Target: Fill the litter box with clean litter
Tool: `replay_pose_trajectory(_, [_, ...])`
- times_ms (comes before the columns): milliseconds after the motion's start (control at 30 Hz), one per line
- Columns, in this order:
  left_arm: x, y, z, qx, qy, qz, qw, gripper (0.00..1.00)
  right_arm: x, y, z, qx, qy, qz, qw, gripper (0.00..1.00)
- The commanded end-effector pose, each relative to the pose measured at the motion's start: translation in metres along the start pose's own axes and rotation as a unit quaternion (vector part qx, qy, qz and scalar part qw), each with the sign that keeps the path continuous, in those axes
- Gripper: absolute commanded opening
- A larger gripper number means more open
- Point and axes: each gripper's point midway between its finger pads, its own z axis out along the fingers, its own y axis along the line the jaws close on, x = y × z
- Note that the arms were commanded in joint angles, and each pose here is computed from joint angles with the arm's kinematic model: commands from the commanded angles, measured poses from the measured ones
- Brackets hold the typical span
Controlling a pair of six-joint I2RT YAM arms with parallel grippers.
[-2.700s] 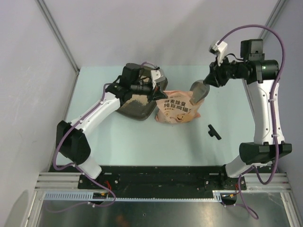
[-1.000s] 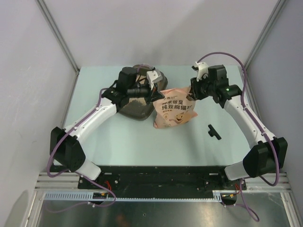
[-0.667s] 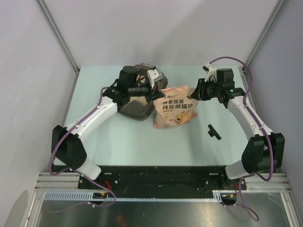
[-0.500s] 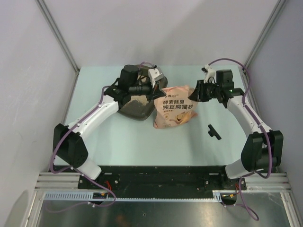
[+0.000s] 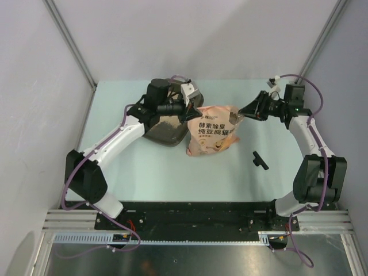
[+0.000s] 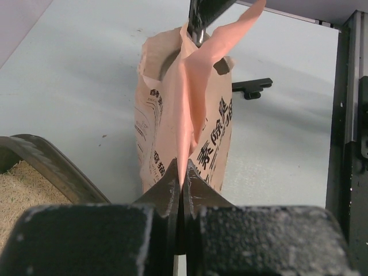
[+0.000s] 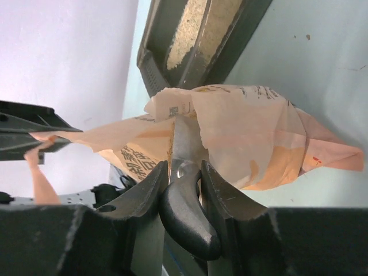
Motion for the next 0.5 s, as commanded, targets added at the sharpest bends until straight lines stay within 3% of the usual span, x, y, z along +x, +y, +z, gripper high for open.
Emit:
replay_pose_trajectory(0, [-0.043, -0.015, -0.024, 0.004, -0.060, 0.065, 0.996, 0.00, -0.014, 0.021, -0.017, -0.048, -0.012, 0.035, 0.998, 0.00])
replay_pose_trajectory(200, [-0.050, -0.031, -0.046, 0.005, -0.067, 0.076, 0.995, 0.00, -0.013, 0.024, -0.025, -0.038, -0.016, 0.029, 0.999, 0.00])
replay_pose_trajectory(467, [-0.049, -0.050, -0.090, -0.007, -0.056, 0.101, 0.993, 0.00, 0.009, 0.049, -0.017, -0.059, 0.025, 0.015, 0.998, 0.00])
